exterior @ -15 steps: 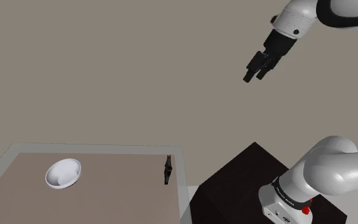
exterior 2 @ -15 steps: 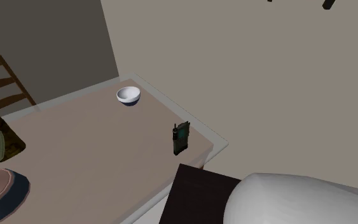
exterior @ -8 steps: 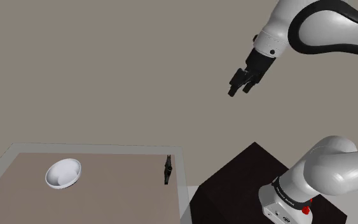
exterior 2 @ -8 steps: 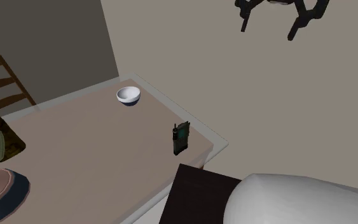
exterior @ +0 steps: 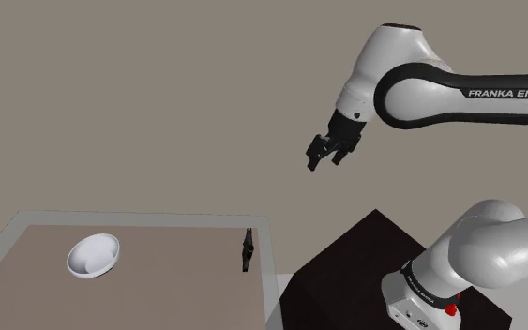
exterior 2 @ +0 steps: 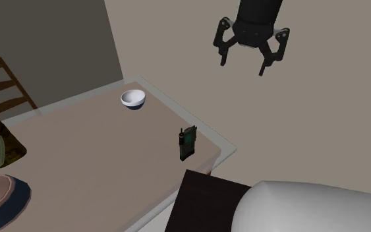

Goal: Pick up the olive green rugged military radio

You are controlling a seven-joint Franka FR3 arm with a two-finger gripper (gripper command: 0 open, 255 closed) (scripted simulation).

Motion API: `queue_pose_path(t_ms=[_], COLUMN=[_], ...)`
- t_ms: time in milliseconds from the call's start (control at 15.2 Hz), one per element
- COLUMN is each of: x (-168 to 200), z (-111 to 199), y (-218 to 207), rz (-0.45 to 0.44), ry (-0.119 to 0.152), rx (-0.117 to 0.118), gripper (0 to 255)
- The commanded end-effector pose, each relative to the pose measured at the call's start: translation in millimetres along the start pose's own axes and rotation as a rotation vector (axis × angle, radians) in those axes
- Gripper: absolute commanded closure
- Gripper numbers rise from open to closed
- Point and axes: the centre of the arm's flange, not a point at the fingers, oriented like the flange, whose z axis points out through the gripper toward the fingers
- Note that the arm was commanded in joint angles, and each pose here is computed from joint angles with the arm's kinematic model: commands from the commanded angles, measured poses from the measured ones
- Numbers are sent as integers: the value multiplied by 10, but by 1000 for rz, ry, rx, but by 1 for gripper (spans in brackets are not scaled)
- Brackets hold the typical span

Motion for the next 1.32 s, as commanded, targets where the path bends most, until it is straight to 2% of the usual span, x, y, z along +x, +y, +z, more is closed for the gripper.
queue_pose_path(t_ms=[0,1254], x=[12,229], z=[246,2519], y=[-121,-1225], rz=[20,196], ry=[-7,-94], rx=[-2,-33], gripper=[0,0])
